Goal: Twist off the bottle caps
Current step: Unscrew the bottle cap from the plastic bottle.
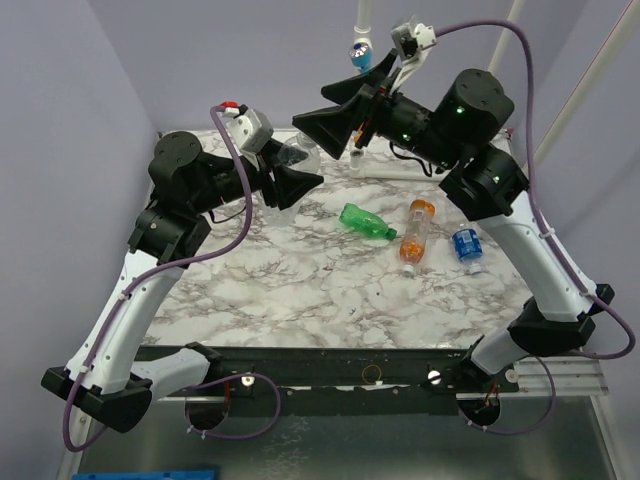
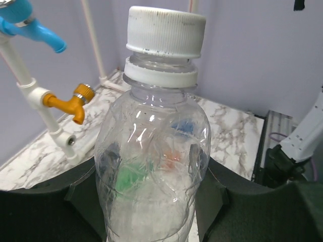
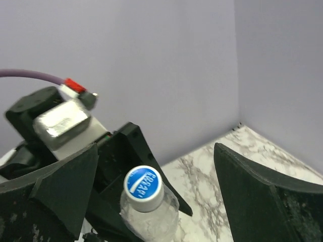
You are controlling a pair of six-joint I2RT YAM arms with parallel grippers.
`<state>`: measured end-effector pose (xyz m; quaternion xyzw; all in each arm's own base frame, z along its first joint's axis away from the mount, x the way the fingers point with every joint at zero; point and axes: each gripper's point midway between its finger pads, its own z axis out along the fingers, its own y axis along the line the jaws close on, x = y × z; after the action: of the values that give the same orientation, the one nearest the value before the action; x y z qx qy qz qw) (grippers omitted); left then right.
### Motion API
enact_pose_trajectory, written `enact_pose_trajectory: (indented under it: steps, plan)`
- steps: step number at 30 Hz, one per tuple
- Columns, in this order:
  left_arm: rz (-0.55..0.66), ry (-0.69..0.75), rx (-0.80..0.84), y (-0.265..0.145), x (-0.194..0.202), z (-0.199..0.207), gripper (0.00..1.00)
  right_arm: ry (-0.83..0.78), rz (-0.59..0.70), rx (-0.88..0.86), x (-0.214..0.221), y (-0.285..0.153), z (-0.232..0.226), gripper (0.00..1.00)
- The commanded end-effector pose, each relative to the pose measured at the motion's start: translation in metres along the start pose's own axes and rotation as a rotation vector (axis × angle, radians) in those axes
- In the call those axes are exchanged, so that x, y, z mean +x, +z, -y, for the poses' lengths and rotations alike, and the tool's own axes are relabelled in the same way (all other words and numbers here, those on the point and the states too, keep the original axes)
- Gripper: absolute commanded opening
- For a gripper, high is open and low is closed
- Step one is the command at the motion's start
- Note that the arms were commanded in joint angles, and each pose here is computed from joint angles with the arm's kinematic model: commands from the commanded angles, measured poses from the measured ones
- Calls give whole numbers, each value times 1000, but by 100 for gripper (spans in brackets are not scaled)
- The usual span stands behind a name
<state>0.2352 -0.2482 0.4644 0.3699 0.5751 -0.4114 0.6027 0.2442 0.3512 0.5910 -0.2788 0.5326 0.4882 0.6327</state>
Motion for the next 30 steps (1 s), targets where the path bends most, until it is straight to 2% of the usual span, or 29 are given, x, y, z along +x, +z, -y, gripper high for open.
enact_pose_trajectory:
  steps: [1,6,9,11,16,20,24,27,30]
  plan:
    - [9,50,-166,-2,-3,-31,0,42,-80,141,32,10,29,94]
    - [3,45,-176,-1,1,-34,0,55,-80,121,36,16,28,84]
    - [3,43,-173,-1,1,-33,0,63,-78,120,39,18,29,73]
    - [2,40,-172,-1,1,-33,0,69,-79,118,41,19,29,62]
    - [2,28,-137,-1,2,-25,0,68,-63,98,38,16,25,22]
    - [2,-10,-41,0,0,-6,0,42,-46,34,30,10,11,2]
    - [-2,-76,271,-9,-10,53,0,-5,-29,-143,17,-4,-24,0]
    - [-45,-167,541,-29,-21,100,0,-36,-20,-380,10,-27,-67,1]
    - [-75,-204,645,-44,-31,120,0,-77,2,-679,9,-63,-115,1]
